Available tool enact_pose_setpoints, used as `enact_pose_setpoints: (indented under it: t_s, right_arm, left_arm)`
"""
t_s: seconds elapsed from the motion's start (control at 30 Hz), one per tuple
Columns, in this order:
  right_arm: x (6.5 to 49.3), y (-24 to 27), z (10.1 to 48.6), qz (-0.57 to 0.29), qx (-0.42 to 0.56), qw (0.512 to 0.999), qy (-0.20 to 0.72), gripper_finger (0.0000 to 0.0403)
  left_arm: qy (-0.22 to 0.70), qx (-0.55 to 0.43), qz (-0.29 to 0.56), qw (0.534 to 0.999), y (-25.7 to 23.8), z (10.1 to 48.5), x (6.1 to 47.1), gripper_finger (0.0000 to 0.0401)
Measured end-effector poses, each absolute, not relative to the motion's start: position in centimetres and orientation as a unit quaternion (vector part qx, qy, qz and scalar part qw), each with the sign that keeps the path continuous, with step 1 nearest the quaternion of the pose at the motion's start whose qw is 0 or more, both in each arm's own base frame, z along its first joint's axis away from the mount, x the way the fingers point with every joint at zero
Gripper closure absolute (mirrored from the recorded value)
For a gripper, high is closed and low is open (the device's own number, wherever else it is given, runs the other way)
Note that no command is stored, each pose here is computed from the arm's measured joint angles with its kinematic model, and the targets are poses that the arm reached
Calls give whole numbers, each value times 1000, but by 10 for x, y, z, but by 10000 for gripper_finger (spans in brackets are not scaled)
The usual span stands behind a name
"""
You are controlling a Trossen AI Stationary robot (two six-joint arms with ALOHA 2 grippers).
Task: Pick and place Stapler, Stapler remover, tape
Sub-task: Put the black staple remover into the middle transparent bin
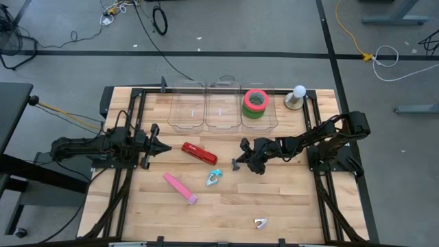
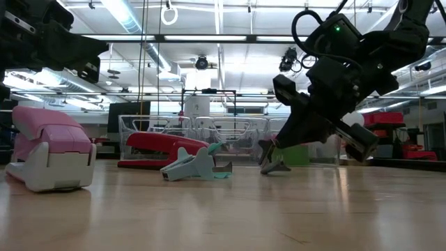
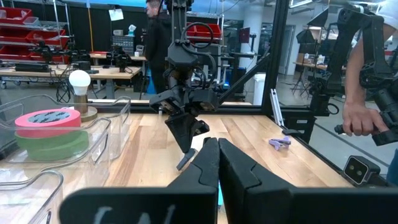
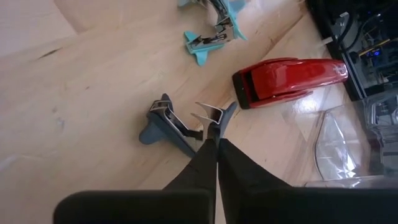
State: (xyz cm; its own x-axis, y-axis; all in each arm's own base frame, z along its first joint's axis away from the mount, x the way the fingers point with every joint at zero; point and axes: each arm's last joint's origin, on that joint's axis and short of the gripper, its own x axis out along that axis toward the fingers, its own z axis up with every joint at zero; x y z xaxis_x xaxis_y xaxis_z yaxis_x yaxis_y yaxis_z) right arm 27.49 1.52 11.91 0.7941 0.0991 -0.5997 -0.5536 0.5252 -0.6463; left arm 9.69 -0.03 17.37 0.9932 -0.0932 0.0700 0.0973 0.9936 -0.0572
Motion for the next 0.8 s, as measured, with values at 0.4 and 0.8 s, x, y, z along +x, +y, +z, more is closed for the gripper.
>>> enact_pose_setpoints:
  t_s: [0.4,0.8]
  right_arm:
    - [279,6,144,86,-383,893,219,398]
    - [278,-16,158,5,-367,906,209,398]
  left_arm:
    - [-34,-30,-48,998,0,174,97,398]
    - [-34,-30,-48,998,0,174,97,398]
